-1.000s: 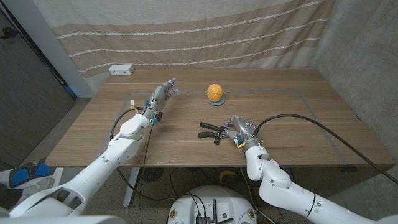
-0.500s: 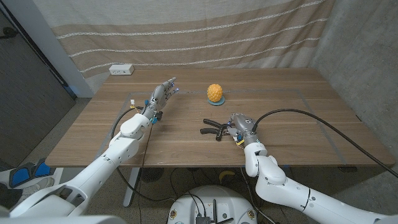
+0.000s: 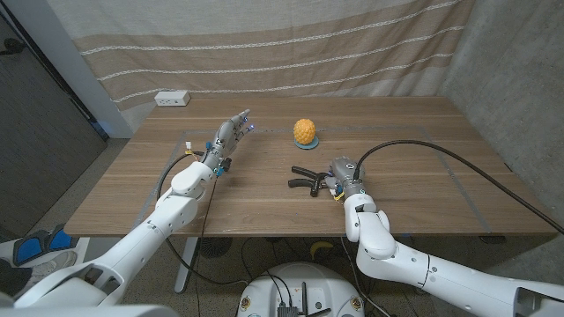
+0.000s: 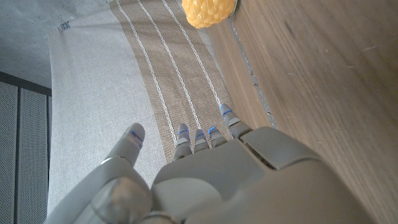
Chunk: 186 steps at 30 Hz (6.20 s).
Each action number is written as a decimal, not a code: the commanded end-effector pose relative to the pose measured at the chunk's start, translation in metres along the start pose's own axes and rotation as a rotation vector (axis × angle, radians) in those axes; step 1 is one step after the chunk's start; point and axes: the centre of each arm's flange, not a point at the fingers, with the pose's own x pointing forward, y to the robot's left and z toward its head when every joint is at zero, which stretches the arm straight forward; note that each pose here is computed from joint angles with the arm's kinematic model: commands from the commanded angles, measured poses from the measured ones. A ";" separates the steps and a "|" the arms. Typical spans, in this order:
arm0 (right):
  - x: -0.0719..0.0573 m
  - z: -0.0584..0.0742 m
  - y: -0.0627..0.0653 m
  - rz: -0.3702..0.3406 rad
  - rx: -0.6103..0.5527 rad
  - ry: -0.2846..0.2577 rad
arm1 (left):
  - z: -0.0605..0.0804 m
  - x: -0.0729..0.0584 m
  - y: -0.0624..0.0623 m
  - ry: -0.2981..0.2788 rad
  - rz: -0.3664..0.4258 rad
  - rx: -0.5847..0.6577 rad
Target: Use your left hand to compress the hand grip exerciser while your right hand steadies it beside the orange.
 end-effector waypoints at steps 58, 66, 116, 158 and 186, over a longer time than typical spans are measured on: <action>-0.021 -0.033 -0.021 -0.535 0.249 -0.108 | 0.011 0.003 -0.013 -0.021 -0.030 0.026; -0.022 -0.034 -0.028 -0.593 0.254 -0.124 | 0.012 0.005 -0.013 -0.021 -0.031 0.027; -0.016 -0.036 -0.086 -0.824 0.124 -0.127 | 0.054 0.027 -0.029 0.005 -0.179 0.479; -0.020 -0.016 -0.129 -0.881 0.037 -0.129 | 0.105 0.020 -0.074 -0.151 -0.235 0.895; -0.034 0.006 -0.161 -0.920 -0.056 -0.135 | 0.120 0.015 -0.096 -0.237 -0.211 1.109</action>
